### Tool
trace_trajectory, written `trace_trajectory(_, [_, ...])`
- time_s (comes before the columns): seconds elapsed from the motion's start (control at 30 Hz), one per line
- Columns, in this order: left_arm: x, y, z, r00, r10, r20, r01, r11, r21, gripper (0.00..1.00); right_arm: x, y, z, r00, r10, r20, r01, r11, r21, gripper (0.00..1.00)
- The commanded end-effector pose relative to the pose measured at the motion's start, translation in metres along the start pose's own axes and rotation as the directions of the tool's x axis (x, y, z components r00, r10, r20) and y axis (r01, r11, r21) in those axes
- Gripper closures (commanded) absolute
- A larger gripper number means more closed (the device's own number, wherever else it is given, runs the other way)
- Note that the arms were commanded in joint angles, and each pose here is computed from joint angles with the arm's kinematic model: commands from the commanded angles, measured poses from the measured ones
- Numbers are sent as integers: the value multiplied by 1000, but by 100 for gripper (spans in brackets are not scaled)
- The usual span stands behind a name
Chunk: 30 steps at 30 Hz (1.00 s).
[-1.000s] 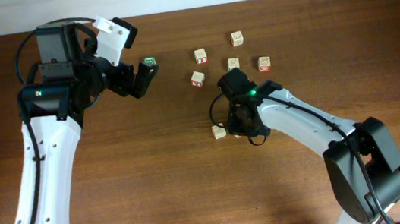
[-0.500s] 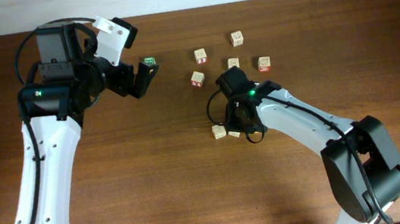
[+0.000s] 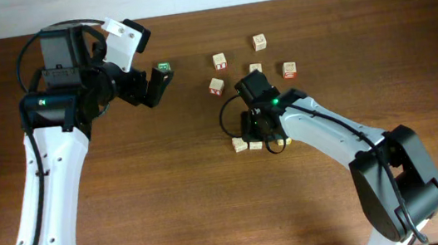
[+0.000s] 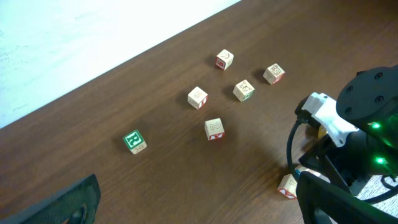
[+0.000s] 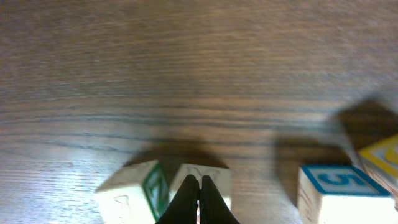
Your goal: Rotate 4 blocks
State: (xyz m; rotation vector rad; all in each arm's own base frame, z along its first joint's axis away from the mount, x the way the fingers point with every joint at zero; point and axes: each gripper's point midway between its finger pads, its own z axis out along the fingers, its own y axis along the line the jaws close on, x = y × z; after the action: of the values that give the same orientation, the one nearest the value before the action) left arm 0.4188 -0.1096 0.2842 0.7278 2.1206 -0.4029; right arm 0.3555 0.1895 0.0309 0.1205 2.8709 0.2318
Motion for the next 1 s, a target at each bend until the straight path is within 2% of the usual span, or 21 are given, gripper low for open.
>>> trace_trajectory(0.0, [-8, -1, -2, 1000, 17, 20, -17, 1000, 10, 1, 4, 3, 9, 999, -40, -25, 40, 999, -28, 95])
trace_trajectory(0.2, [-8, -1, -2, 1000, 17, 20, -17, 1000, 10, 1, 3, 3, 8, 999, -41, -23, 40, 999, -28, 95])
trace_trajectory(0.43, [-8, -1, -2, 1000, 17, 20, -17, 1000, 10, 1, -37, -21, -16, 997, 39, 62, -39, 999, 0, 95])
trace_trajectory(0.67, [-8, -1, -2, 1000, 17, 20, -17, 1000, 10, 1, 5, -29, -5, 991, 61, -122, -63, 998, -5, 95])
trace_trajectory(0.97, [-8, -1, -2, 1000, 17, 20, -17, 1000, 10, 1, 25, -17, 8, 980, 40, -194, -46, 999, -26, 95])
